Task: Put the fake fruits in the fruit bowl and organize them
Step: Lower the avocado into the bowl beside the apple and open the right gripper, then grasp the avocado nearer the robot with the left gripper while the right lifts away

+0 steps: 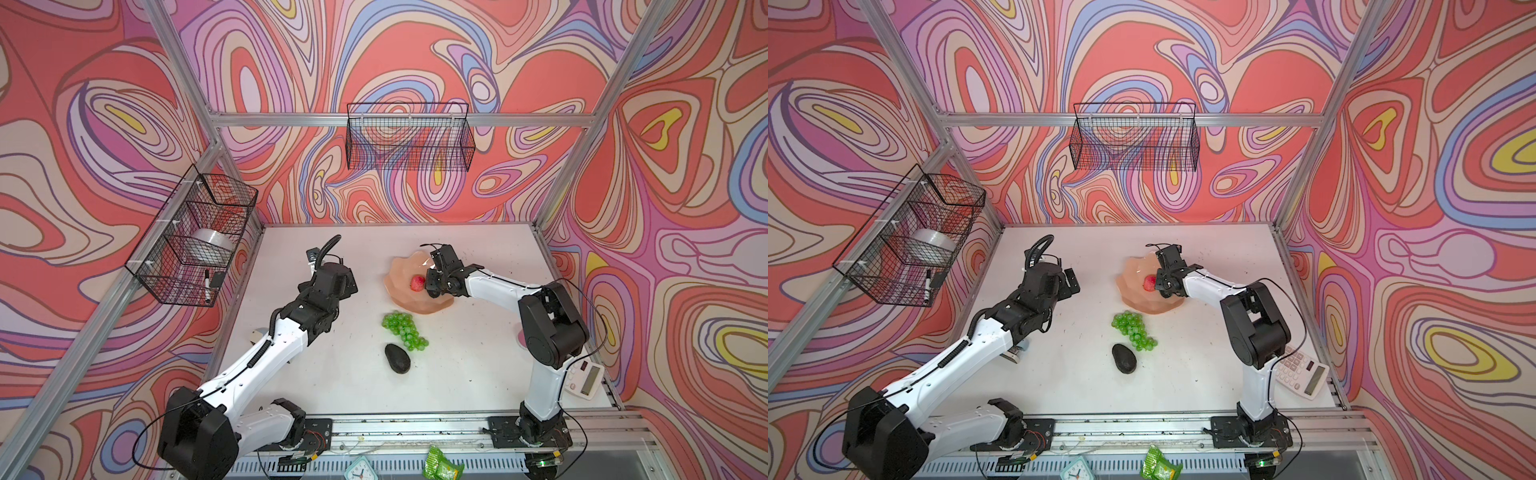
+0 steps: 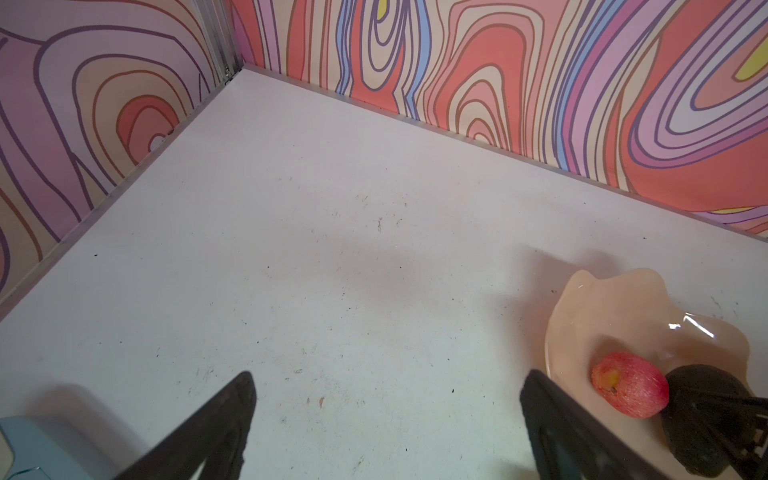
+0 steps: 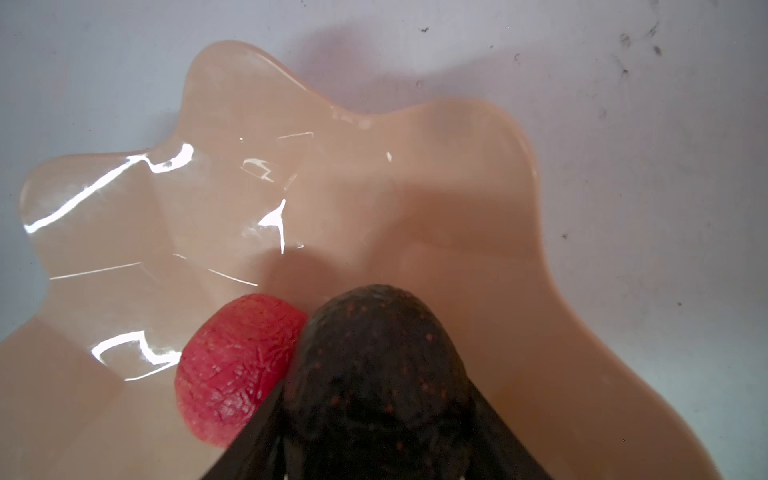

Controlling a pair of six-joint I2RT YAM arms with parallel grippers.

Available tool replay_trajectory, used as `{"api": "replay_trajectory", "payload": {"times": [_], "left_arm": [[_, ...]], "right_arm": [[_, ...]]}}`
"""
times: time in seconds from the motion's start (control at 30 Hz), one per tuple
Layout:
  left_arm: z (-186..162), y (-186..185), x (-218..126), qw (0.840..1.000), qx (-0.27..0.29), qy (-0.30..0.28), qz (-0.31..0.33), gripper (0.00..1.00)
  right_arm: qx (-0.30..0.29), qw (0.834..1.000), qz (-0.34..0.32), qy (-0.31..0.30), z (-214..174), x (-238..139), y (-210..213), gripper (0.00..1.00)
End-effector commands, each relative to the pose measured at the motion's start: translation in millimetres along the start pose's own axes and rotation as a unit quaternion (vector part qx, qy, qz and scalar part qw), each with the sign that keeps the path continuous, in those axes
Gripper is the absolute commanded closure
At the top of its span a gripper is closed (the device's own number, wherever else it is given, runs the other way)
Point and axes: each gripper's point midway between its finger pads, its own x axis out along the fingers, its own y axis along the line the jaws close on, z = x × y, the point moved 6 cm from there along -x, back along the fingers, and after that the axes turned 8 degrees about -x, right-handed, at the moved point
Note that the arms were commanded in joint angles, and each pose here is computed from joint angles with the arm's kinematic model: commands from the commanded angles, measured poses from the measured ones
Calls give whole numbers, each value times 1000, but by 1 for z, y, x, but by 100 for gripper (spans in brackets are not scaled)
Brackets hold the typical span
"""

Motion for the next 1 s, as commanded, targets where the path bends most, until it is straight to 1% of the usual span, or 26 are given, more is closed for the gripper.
{"api": "replay_trajectory", "payload": {"times": [0.0, 0.3, 0.43, 0.6, 0.7, 0.77, 0.8, 0.9, 0.97], "left_arm": [[0, 6, 1, 1000, -1, 4, 17, 0], [-3, 10, -4, 1000, -1, 17, 20, 0], [-10, 15, -7, 999, -13, 32, 22, 0], [-25, 22, -8, 997, -26, 67, 23, 0], [-37, 23, -9, 994, -30, 103, 14, 0], [-47, 21, -12, 990, -38, 139, -5, 1], [-52, 20, -14, 987, -43, 156, -15, 2], [-74, 19, -18, 974, -56, 216, -39, 5], [-91, 16, -25, 966, -45, 250, -46, 7]], "right_arm": [[11, 1000, 2, -4, 4, 7, 0, 47], [18, 1000, 6, -10, 7, 4, -2, 35], [19, 999, 9, -26, 14, -5, -2, 31], [15, 999, 15, -49, 25, -18, -1, 26], [9, 997, 10, -75, 38, -35, -2, 24], [3, 995, 3, -99, 47, -50, -4, 22], [2, 993, 4, -121, 56, -66, -4, 22], [-5, 986, 2, -166, 68, -93, -7, 18], [-8, 982, 1, -188, 71, -107, -9, 15]]}}
